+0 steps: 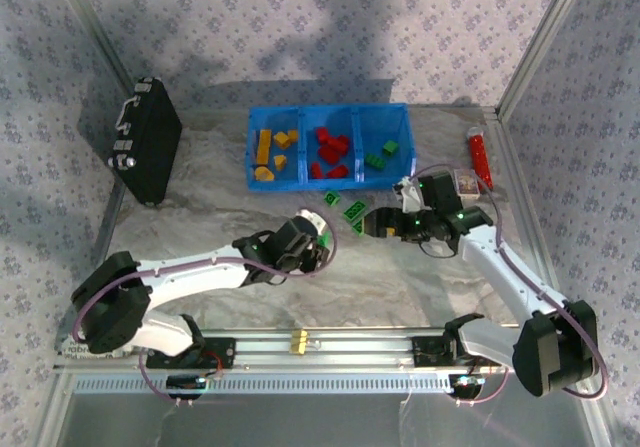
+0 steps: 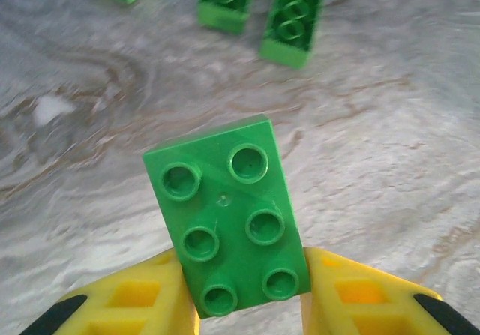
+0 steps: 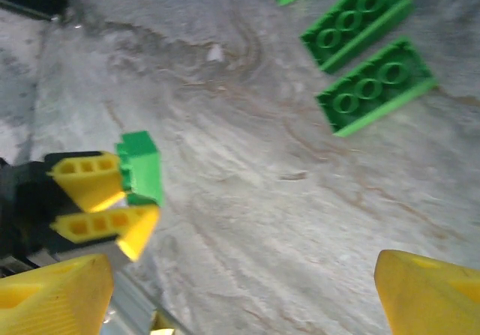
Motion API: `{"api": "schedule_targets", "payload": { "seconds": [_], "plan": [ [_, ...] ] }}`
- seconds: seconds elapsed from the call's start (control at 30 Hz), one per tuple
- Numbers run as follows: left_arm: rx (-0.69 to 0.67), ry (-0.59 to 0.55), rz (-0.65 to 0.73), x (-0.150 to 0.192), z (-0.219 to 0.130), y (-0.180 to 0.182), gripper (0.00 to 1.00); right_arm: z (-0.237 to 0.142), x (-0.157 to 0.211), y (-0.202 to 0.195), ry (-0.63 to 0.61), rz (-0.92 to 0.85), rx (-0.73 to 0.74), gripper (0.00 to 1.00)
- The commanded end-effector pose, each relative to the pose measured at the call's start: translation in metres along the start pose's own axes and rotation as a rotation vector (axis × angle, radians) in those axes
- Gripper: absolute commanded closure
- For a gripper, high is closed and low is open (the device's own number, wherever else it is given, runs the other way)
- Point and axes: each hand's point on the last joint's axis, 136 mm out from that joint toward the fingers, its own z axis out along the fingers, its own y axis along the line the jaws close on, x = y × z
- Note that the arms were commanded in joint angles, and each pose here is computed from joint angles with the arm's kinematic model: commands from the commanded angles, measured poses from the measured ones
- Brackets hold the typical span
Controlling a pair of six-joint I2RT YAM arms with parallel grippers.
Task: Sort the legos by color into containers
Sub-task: Place the lego in the container.
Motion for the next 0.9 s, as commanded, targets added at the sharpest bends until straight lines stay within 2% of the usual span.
{"api": "schedule_targets", "payload": {
  "seconds": [0.0,0.27,0.6,0.87],
  "plan": [
    [0.022,-0.107,0.122,-0.018,-0.009,-0.017,0.64,0.006,-0.004,0.032,0.040,-0.011,-0.122,0.12],
    [0.024,-0.214,0.208,-0.027,-0.023,-0.034,0.64,0.027,0.004,0.045,0.094,-0.037,-0.141,0.24],
    [0.020,-0.228,0.226,-0.028,-0.027,-0.039,0.63,0.039,0.011,0.069,0.135,-0.089,-0.183,0.31],
    [0.048,-0.247,0.227,-0.032,-0.033,-0.046,0.63,0.045,0.017,0.071,0.153,-0.091,-0.191,0.36]
  ]
}}
